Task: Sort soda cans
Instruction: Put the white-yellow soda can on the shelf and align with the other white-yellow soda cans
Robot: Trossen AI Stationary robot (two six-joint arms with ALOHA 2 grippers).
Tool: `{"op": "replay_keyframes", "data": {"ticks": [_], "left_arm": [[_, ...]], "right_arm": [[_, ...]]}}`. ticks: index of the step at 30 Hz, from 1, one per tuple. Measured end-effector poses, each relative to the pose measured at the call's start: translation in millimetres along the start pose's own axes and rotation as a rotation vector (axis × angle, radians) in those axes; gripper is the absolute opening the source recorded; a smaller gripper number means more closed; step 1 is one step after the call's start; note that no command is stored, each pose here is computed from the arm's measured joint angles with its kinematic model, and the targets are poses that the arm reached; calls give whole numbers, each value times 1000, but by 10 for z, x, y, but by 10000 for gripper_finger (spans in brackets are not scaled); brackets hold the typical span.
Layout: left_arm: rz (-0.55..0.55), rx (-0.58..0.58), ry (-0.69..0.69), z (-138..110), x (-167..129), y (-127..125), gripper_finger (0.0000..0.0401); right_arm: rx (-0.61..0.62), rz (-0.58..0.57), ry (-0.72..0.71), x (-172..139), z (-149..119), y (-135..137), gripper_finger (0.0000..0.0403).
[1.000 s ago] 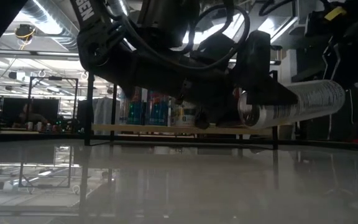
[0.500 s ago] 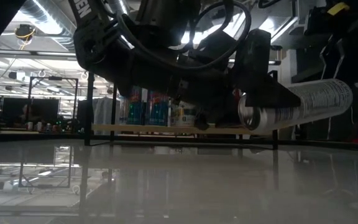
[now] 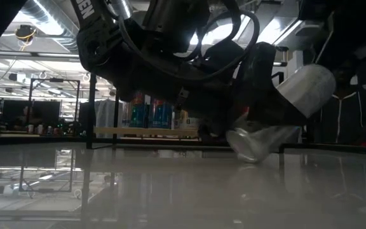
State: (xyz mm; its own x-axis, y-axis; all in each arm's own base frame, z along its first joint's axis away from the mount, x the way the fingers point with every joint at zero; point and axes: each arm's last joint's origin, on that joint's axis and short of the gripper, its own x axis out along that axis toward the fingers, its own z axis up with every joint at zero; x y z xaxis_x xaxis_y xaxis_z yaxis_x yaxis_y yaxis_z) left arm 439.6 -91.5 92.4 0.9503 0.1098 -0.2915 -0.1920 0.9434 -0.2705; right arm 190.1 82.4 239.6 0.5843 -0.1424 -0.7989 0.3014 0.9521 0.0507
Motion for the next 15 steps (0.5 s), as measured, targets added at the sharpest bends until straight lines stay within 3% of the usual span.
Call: {"op": "replay_keyframes", "data": {"ticks": [7,15], "left_arm": [[0,1,-10,17,4,9,281],[2,7,-9,17,4,11,275]], "right_arm": [[-28,111,-80,-9,97,90,335],[-29,124,-94,-11,112,102,335]]}}
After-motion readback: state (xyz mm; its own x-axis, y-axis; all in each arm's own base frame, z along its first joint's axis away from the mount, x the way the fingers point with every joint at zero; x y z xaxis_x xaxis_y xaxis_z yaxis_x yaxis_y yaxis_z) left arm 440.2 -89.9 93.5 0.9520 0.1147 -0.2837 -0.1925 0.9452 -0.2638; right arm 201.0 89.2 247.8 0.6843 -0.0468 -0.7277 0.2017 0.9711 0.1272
